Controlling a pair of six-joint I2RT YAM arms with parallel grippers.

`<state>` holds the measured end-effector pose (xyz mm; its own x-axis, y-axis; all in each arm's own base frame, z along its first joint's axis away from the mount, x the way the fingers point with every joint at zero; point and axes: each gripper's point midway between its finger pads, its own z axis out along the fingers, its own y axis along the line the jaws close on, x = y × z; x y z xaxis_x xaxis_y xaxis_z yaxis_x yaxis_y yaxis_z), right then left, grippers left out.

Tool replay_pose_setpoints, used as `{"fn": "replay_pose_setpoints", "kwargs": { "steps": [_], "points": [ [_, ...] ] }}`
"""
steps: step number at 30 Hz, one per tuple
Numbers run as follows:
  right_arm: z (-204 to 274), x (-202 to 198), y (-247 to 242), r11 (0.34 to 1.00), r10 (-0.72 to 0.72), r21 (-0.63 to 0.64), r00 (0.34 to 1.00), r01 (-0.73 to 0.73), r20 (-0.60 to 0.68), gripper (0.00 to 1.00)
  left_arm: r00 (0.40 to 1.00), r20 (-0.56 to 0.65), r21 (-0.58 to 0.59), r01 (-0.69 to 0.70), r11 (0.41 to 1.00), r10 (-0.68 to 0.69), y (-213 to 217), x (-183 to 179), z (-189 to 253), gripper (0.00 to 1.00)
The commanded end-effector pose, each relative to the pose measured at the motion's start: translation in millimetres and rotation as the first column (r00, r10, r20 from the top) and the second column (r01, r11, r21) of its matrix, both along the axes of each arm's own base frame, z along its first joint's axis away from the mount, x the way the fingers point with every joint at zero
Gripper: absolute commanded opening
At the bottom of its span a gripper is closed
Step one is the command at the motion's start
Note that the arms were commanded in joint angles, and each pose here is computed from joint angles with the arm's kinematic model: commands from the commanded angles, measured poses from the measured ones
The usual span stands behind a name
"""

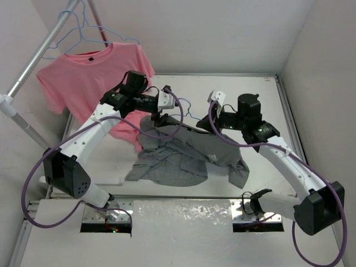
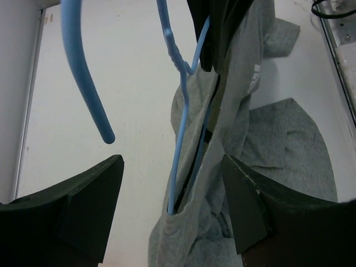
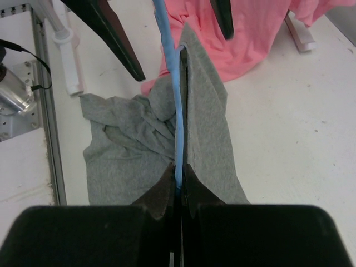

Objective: Place the t-shirt on the hanger

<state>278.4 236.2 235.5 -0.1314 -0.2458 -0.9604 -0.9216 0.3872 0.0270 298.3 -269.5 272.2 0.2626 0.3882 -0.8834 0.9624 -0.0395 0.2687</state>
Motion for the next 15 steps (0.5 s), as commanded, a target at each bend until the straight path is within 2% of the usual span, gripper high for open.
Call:
{"fn": "replay_pose_setpoints", "kwargs": {
  "steps": [1, 4, 5, 6, 7, 11, 13, 15],
  "points": [
    [28, -11, 7, 0.995, 0.074, 0.054, 0.992, -0.080, 0.106, 0.00, 0.997, 0.016, -0.042, 0.073, 0.996, -0.072, -6, -8, 6, 0.68],
    [29, -11, 9, 0.994, 0.079, 0.063, 0.990, -0.087, 0.113, 0.00, 0.996, -0.016, -0.042, 0.087, 0.995, -0.088, -10, -11, -4, 0.61],
    [30, -13, 10, 0.993, 0.093, 0.068, 0.990, -0.101, 0.111, 0.00, 0.996, -0.052, -0.043, 0.070, 0.997, -0.073, -11, -11, -8, 0.55],
    [29, -13, 12, 0.991, 0.103, 0.070, 0.989, -0.111, 0.107, 0.00, 0.997, -0.043, -0.049, 0.055, 0.997, -0.057, -13, -6, -6, 0.42],
    [28, -13, 12, 0.991, 0.105, 0.068, 0.989, -0.112, 0.104, 0.00, 0.998, -0.050, -0.049, 0.036, 0.998, -0.039, -13, -3, -7, 0.35],
    [22, -12, 11, 0.993, 0.100, 0.055, 0.991, -0.105, 0.094, 0.00, 0.995, -0.100, -0.059, -0.011, 0.998, 0.005, -15, 2, -12, 0.18],
    [18, -12, 11, 0.993, 0.098, 0.052, 0.991, -0.103, 0.085, 0.00, 0.991, -0.130, -0.062, -0.022, 0.998, 0.013, -16, 0, -13, 0.03],
    [15, -11, 9, 0.995, 0.087, 0.049, 0.993, -0.091, 0.085, 0.00, 0.984, -0.173, -0.060, -0.062, 0.996, 0.051, -15, 1, -14, 0.00]
  ]
}}
